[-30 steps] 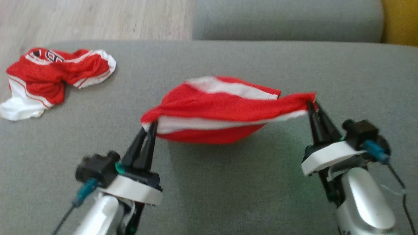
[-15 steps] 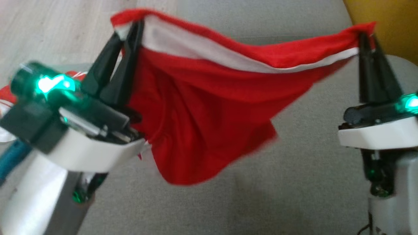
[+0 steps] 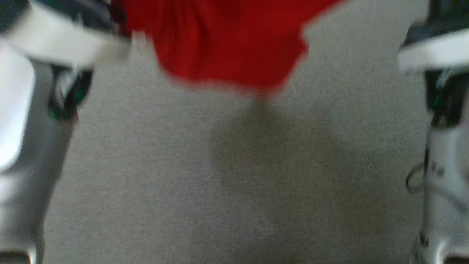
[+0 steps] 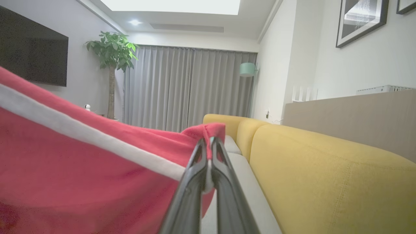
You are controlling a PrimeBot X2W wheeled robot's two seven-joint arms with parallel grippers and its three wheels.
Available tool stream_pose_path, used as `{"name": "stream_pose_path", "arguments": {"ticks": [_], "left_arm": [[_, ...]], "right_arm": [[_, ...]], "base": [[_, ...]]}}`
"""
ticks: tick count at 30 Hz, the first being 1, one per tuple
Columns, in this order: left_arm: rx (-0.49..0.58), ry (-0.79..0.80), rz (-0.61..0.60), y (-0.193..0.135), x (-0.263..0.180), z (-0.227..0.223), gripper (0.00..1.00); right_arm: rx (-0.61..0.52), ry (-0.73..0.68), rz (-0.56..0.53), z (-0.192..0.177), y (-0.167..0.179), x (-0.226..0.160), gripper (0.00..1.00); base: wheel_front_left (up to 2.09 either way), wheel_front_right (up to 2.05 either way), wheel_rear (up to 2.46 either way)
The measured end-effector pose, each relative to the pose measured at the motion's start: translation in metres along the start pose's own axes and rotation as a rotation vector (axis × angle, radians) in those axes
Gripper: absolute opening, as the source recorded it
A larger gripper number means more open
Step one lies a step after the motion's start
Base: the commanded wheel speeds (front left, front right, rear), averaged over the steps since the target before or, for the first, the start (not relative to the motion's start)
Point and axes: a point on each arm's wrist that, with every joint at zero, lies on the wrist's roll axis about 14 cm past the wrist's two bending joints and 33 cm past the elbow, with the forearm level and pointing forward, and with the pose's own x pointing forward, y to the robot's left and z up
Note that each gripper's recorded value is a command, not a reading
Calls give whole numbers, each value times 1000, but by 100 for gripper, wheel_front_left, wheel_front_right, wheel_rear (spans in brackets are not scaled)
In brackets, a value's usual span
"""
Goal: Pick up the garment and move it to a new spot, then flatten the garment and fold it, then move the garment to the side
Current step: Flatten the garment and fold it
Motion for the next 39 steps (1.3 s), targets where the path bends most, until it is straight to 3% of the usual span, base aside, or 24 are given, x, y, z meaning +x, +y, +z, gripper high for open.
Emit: {"name": "stream_pose_path", "arguments": {"ticks": [3, 9, 15, 19, 27, 39], "left_arm": [[-13, -20, -4, 8, 23, -12, 0], [-108, 91, 16, 11, 27, -83, 0], [-287, 341, 46, -12, -25, -194, 0], [-369, 453, 72, -31, -72, -232, 0], [-447, 480, 116, -63, -121, -228, 0], [-533, 486, 126, -131, -182, -166, 0]], "right_arm": [[-15, -4, -13, -12, -8, 20, 0], [9, 196, -12, -97, -7, 16, 0], [67, 427, 29, -192, 15, -21, 0], [101, 528, 33, -227, 25, -54, 0], [134, 576, -6, -229, 23, -99, 0], [186, 581, -95, -172, 7, -173, 0]], "base": [[0, 0, 0], [0, 0, 0], [0, 0, 0], [0, 0, 0], [0, 0, 0], [0, 0, 0]]}}
